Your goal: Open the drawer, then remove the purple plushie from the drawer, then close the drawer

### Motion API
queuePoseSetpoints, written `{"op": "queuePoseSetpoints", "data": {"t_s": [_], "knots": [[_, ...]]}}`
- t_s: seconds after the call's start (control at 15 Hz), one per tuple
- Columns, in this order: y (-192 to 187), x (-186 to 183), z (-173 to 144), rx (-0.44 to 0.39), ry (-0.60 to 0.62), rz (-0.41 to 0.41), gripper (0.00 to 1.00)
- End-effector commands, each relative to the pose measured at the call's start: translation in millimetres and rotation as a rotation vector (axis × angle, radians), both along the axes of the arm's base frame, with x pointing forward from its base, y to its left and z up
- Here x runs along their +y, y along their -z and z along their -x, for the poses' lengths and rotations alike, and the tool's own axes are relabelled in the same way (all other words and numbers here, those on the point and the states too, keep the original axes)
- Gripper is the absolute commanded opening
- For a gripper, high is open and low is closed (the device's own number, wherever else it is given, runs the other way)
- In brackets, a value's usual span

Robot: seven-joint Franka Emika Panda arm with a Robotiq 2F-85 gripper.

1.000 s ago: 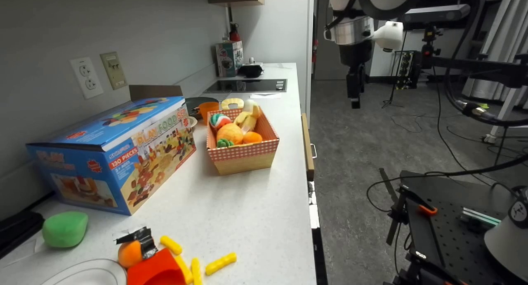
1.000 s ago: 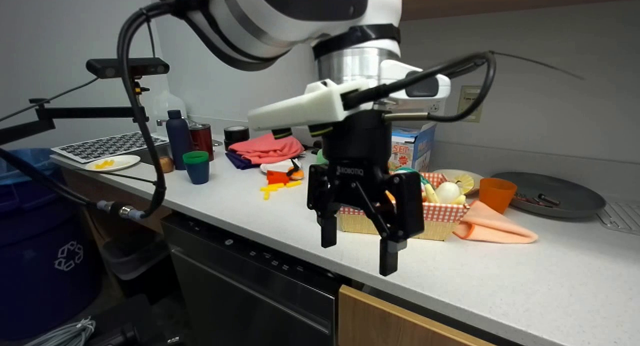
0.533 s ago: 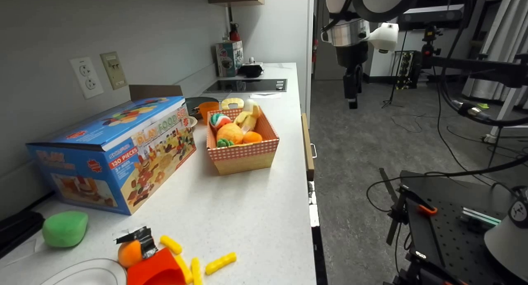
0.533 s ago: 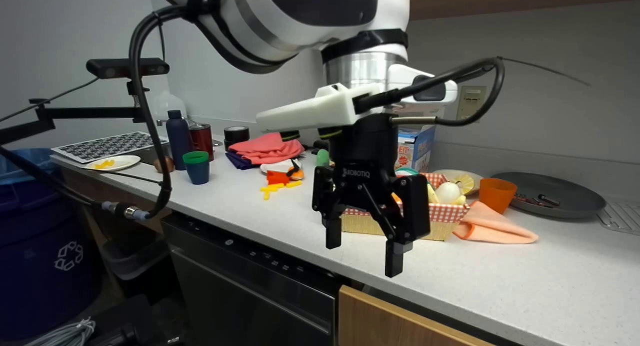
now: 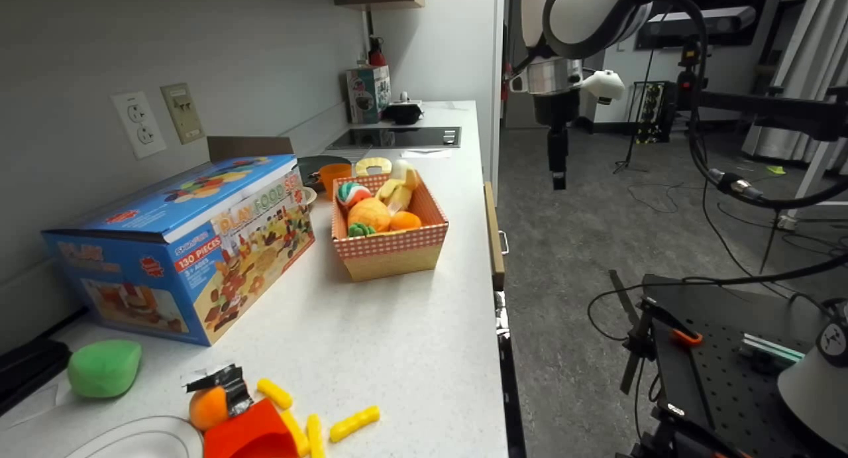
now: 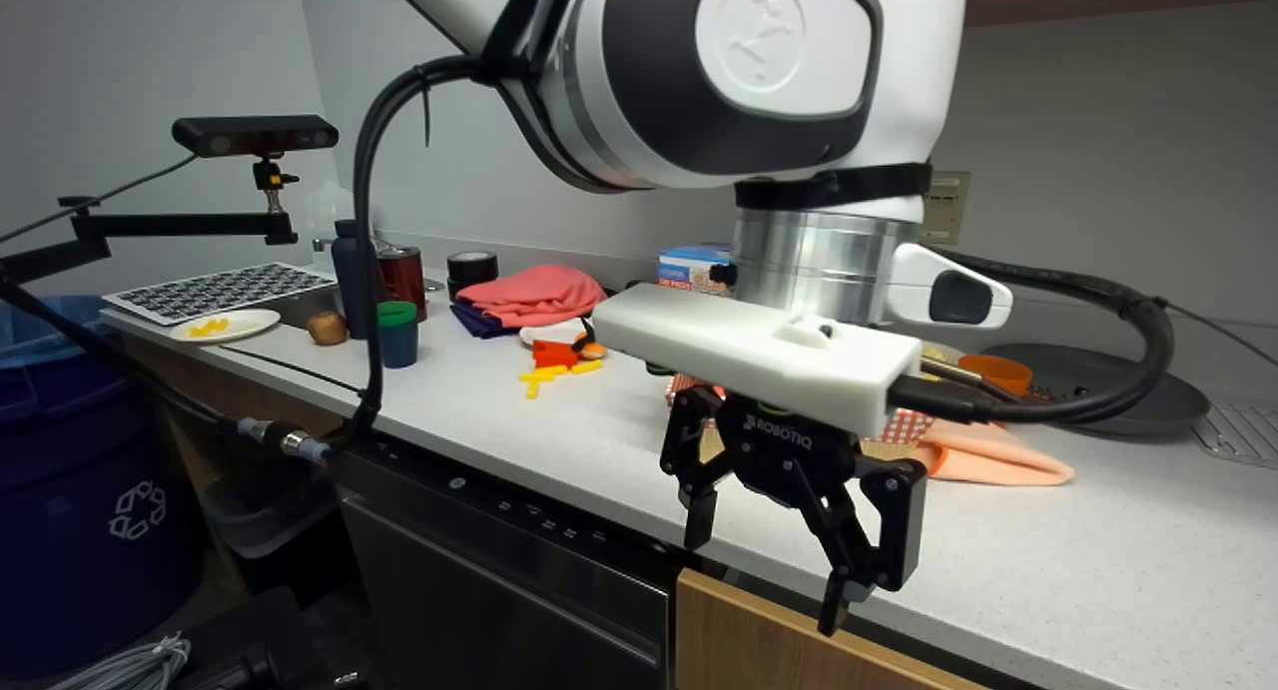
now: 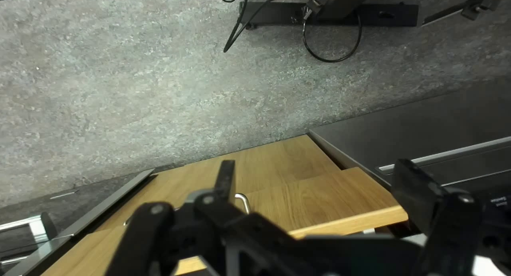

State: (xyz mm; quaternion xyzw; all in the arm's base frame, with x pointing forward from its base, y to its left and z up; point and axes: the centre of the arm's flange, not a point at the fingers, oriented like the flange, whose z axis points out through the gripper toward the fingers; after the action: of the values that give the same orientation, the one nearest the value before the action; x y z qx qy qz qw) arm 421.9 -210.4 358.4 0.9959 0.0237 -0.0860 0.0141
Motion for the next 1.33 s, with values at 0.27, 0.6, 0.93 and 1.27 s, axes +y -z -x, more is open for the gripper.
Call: {"op": "queuePoseSetpoints", "data": {"t_s": [0.27,0.6,0.93,1.27], "knots": [[24,-3,-61,0.01,-0.025,-0.038,1.0],[28,1,-51,0.021,-0.042,-0.024,1.0],[28,1,-51,0.02,-0.042,-0.023,1.0],[83,-23,-44,0.04,-0.002,-0.017,1.0]]}}
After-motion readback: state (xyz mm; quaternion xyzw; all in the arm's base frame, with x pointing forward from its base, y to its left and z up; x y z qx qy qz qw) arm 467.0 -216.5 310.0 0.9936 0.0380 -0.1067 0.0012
